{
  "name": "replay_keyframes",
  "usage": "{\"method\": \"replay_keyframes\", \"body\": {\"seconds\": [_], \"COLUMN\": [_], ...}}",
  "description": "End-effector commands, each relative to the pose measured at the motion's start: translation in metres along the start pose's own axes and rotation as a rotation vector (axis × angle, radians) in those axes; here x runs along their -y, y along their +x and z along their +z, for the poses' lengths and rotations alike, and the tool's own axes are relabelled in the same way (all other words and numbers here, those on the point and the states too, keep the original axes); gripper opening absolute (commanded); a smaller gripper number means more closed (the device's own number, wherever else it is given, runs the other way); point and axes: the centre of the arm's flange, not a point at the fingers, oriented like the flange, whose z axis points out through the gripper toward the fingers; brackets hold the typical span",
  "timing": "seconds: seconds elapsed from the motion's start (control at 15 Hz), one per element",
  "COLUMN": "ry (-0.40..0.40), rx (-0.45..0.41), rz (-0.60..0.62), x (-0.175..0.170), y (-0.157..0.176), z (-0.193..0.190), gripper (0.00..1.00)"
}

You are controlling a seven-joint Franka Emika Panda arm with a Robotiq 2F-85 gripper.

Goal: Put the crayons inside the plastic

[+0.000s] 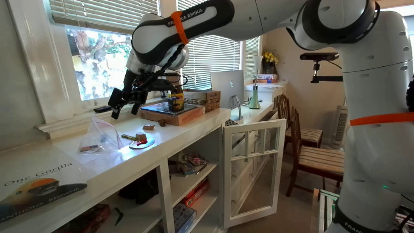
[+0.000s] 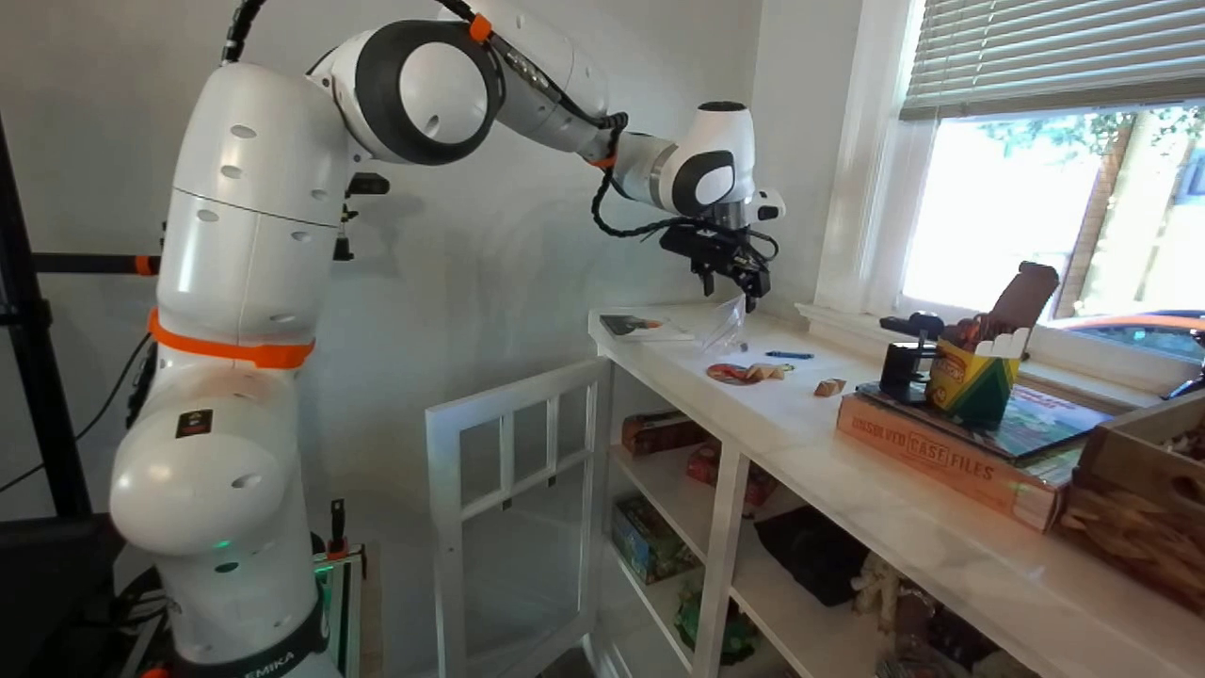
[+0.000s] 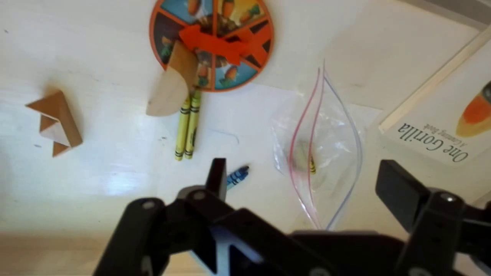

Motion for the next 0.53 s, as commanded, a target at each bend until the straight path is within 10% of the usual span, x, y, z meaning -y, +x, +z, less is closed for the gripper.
{"method": "replay_keyframes", "body": {"seconds": [0.0,0.47], "ry": [-0.038,-0.160], "rx": [0.098,0.129], "rz": [0.032,0.084], "x": [-0.019,-0.053], "y": [0.004,0.005], "z": [0.014,0.054], "gripper": [1.00,1.00]}}
